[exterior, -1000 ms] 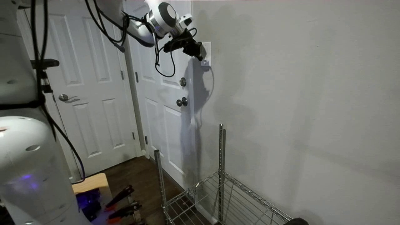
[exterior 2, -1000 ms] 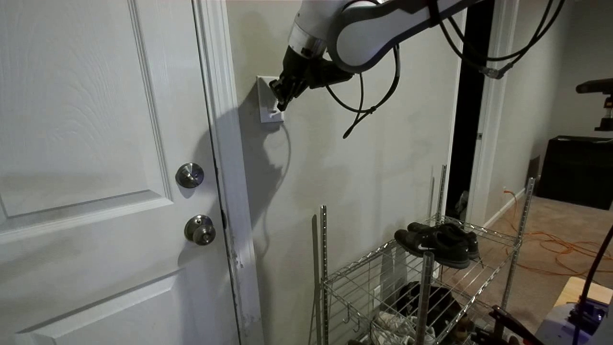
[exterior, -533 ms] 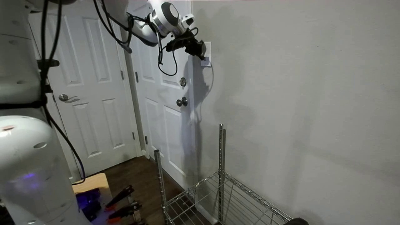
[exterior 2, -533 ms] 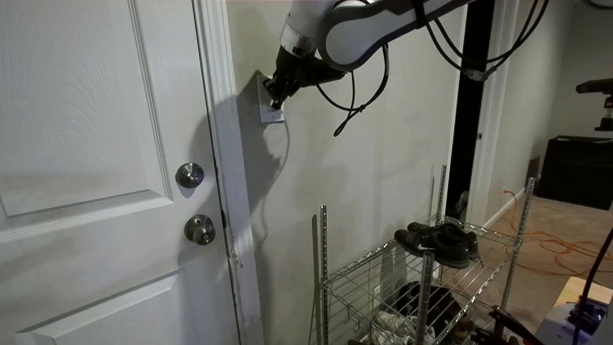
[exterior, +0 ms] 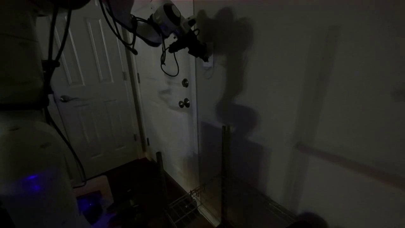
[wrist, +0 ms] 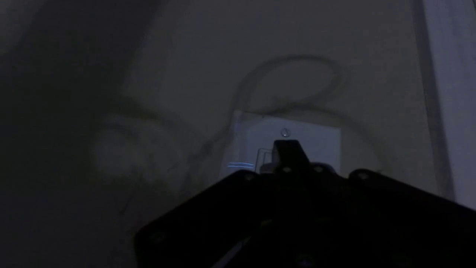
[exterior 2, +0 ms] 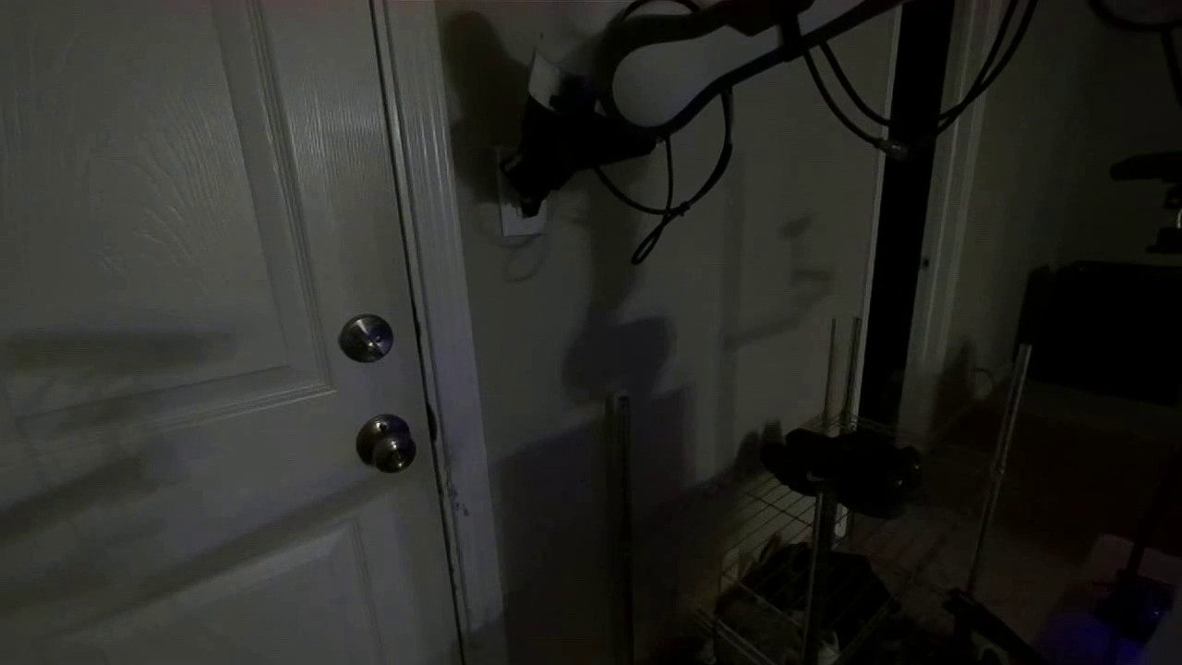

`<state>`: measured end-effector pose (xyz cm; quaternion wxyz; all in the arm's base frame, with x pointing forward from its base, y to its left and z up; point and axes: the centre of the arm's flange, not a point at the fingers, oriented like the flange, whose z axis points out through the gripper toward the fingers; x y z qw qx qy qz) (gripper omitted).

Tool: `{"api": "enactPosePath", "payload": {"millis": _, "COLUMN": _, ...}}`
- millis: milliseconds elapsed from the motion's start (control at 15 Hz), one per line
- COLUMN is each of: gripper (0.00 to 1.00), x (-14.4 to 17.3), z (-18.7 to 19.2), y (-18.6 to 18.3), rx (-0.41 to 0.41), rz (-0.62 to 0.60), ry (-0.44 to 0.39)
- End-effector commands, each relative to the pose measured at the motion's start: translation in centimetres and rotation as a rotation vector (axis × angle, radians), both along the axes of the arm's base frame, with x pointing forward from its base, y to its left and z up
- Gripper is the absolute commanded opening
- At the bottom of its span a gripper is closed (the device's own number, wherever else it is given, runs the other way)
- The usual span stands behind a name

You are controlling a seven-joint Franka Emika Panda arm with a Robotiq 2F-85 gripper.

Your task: Switch off the light

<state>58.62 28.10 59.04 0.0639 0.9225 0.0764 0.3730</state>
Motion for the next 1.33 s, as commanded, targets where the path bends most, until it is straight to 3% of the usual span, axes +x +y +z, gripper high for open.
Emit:
{"api": "enactPosePath", "payload": {"millis": 0, "gripper": 0.0, "x": -0.1, "z": -0.5, "y": -0.5, "rx": 0.022, "rz": -0.02, "ry": 0.023}}
{"api": "enactPosePath", "payload": {"millis": 267, "gripper": 0.0, "x": -6.0, "z": -0.9, "y": -1.5, "rx": 0.105, "rz": -0.005, "ry": 0.093}}
{"api": "enactPosePath", "payload": {"millis": 667, "gripper": 0.0, "x": -12.9, "z": -1.4, "y": -2.8, "rx": 0.134, "rz": -0.027, "ry": 0.121}}
{"api": "enactPosePath", "payload": {"millis": 1267, "gripper": 0.0, "x": -17.0, "z": -3.5, "y": -3.1, "rx": 0.178, "rz": -0.029, "ry": 0.187}}
